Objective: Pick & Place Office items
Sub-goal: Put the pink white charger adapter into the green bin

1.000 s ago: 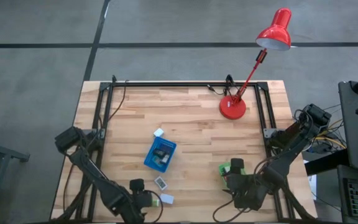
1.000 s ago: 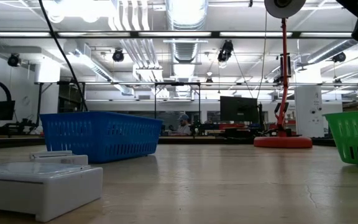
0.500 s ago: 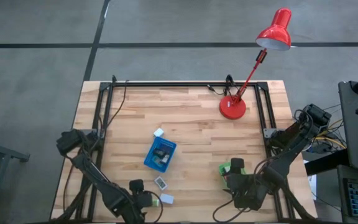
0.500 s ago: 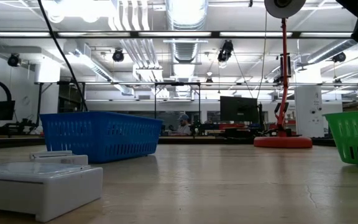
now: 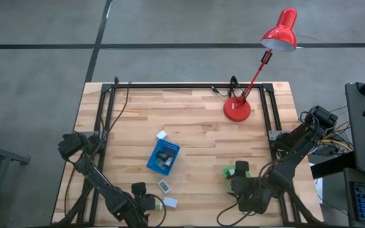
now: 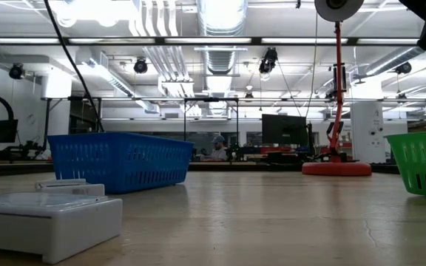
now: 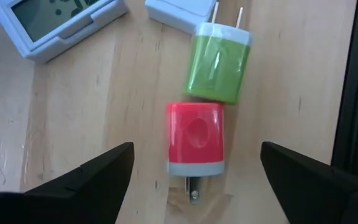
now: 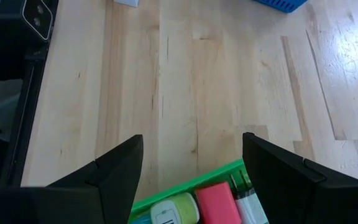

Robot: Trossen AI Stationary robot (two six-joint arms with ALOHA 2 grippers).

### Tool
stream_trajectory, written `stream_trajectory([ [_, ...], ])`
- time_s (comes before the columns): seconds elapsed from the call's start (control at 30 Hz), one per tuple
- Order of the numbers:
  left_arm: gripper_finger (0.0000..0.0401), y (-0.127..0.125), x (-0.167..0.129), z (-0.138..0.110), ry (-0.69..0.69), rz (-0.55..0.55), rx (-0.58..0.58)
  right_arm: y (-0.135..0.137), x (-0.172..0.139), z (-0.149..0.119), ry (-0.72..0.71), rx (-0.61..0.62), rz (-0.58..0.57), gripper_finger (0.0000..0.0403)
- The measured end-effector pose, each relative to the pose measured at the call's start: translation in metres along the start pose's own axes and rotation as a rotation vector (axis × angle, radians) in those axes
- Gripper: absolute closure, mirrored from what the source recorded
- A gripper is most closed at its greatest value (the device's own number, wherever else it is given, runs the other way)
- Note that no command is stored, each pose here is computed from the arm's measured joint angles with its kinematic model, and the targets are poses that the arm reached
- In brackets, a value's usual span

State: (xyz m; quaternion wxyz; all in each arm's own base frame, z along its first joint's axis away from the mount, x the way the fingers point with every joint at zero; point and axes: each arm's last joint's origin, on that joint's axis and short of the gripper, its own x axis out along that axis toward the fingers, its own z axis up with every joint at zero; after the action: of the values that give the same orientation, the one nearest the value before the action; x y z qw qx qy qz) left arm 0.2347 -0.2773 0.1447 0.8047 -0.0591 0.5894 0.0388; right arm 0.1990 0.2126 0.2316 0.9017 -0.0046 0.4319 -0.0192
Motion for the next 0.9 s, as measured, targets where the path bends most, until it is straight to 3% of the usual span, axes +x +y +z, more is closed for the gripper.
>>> stream_trajectory([
  [0.4, 0.0135, 0.0021, 0.0000, -0.0005, -0.009, 0.031, 0.001, 0.0000, 0.0000, 0.0001, -0.001, 0.000, 0.000, 0.0138],
  [0.77, 0.0279, 0.0022, 0.0001, -0.0009, -0.011, 0.032, 0.002, 0.0001, 0.0000, 0.0001, -0.001, 0.000, 0.001, 0.0138],
  [0.9, 0.0284, 0.0021, 0.0000, -0.0010, -0.011, 0.032, 0.004, 0.0001, 0.0000, 0.0002, -0.002, 0.001, 0.001, 0.0138],
])
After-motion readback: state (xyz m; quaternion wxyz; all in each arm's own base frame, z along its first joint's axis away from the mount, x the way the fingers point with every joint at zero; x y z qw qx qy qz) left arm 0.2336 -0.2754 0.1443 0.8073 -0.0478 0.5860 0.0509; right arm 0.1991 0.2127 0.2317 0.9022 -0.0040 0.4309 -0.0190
